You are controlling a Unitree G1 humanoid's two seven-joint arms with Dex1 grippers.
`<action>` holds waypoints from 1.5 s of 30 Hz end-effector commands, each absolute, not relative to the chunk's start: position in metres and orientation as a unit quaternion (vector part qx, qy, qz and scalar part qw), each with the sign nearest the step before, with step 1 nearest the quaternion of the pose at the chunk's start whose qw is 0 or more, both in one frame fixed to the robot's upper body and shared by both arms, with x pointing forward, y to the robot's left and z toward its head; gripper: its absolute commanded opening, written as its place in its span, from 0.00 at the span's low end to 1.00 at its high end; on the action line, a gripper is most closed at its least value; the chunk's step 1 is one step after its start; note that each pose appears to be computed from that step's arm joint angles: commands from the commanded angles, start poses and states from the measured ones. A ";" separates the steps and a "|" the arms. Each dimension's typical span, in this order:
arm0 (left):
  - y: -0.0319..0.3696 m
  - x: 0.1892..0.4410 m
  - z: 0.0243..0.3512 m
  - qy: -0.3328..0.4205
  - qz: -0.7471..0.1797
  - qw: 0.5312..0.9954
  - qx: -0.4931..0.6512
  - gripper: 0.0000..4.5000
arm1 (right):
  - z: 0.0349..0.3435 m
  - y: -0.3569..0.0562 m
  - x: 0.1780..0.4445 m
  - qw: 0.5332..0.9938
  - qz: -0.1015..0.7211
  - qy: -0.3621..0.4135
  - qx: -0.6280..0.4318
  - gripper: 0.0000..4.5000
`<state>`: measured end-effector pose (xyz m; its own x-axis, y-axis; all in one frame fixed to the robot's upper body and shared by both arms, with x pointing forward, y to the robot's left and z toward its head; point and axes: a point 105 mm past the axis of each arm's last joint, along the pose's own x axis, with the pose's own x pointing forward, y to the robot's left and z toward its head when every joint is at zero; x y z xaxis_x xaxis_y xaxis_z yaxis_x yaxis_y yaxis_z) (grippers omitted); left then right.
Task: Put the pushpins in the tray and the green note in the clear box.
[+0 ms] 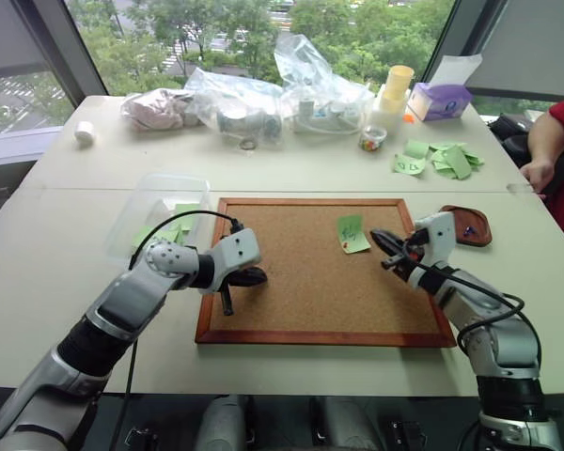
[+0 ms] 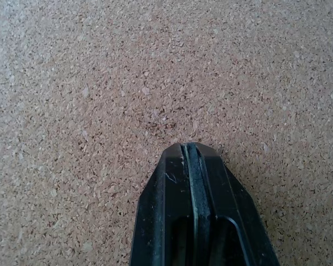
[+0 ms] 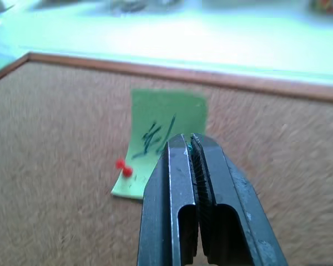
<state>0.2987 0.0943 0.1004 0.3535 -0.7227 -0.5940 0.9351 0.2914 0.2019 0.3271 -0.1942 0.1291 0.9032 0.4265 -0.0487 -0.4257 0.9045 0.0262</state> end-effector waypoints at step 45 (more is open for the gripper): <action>0.102 0.295 0.081 0.234 -0.516 0.780 0.265 0.00 | 0.144 -0.354 0.379 0.983 -0.176 0.056 0.012 0.98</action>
<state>0.2988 0.0936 0.0999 0.3718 -0.7218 -0.5838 0.9280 0.3068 0.2116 0.3789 -0.3471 0.1187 0.9241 -0.3268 -0.1983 0.3306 0.9437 -0.0148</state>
